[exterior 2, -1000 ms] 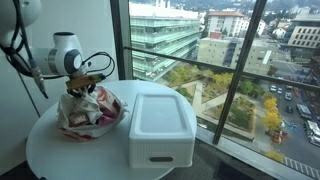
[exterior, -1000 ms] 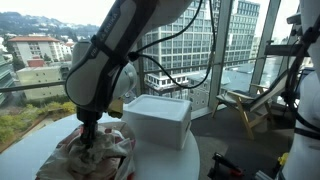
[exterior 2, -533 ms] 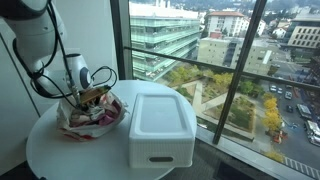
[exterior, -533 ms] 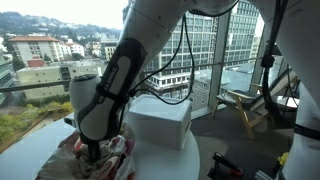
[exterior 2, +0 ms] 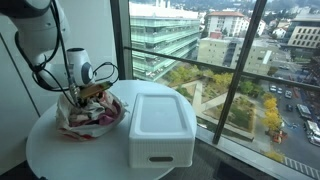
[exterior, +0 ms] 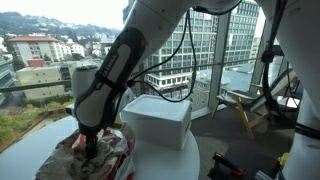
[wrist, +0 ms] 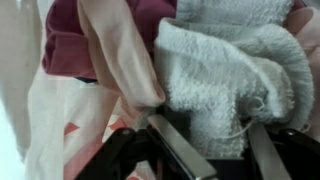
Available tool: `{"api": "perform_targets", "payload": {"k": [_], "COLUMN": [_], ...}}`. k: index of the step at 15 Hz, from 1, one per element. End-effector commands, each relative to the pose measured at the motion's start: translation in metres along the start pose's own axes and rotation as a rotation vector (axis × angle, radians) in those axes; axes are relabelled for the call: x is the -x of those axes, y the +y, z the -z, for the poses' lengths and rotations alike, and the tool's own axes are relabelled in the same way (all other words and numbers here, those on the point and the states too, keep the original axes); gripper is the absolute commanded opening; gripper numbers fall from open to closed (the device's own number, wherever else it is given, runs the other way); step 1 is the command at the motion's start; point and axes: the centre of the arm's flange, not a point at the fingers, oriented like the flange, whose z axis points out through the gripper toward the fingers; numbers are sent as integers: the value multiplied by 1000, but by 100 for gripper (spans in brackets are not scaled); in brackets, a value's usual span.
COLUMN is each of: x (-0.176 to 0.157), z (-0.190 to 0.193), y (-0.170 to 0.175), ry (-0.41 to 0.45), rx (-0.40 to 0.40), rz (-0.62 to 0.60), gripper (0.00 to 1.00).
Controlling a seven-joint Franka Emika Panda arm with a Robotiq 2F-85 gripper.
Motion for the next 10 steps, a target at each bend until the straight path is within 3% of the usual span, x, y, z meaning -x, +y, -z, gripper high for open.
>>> {"api": "perform_targets", "payload": {"k": [1, 4, 6, 8, 10], "x": [37, 61, 76, 84, 89], "z": [66, 100, 113, 102, 88], "y": [5, 7, 0, -20, -37], "ry": [68, 119, 112, 59, 11], "rx": [-37, -111, -235, -353, -403], "rz": [-101, -186, -203, -148, -76], "gripper": [94, 100, 100, 100, 99]}}
